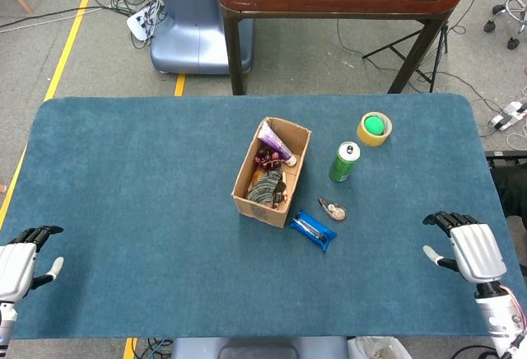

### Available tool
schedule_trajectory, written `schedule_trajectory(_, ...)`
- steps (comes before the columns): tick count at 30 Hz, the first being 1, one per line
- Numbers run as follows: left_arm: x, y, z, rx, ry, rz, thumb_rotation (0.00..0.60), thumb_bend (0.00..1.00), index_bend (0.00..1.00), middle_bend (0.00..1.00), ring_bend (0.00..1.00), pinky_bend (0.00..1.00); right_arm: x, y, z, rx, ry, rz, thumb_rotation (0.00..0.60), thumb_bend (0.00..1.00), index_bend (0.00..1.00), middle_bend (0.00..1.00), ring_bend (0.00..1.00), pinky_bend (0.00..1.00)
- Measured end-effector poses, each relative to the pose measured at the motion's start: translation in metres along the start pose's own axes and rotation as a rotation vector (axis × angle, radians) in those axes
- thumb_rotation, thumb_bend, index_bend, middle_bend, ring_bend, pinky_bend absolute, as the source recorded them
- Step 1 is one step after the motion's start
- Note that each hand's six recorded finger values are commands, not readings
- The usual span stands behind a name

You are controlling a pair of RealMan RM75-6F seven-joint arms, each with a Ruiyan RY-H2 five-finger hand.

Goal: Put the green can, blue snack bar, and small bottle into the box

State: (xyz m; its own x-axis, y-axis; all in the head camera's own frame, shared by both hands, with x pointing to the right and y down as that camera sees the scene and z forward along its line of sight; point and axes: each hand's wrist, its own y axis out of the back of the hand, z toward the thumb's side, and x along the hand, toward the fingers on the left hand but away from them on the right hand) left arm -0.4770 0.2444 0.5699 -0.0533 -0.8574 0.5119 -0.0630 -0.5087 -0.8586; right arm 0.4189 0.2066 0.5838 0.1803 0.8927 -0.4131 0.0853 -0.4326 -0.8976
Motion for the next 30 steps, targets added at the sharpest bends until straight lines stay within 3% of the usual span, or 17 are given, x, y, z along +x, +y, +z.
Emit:
schedule_trajectory(11,-0.003,0.003,-0.003,-0.007,0.016,0.006,0.6,0.31,0.29,0.32,0.27,0.44,-0.008,-0.001,-0.003,-0.016,-0.028,-0.015,0.6,0.11,0.42,0.38,0.36,0.47)
schedule_trajectory(17,-0.004,0.005,-0.003,-0.013,0.012,0.01,0.6,0.31,0.29,0.32,0.27,0.44,-0.024,0.003,-0.007,-0.082,-0.064,-0.074,0.6,0.07,0.39,0.31,0.29,0.42)
schedule_trajectory(24,-0.005,0.008,-0.002,-0.019,0.007,0.017,0.6,0.31,0.29,0.32,0.27,0.44,-0.063,0.002,-0.006,-0.26,-0.071,-0.094,0.6,0.06,0.32,0.25,0.24,0.42)
schedule_trajectory(30,-0.005,0.008,-0.002,-0.02,0.008,0.015,0.6,0.31,0.29,0.32,0.27,0.44,-0.106,0.001,-0.003,-0.339,-0.086,-0.111,0.6,0.03,0.24,0.17,0.16,0.37)
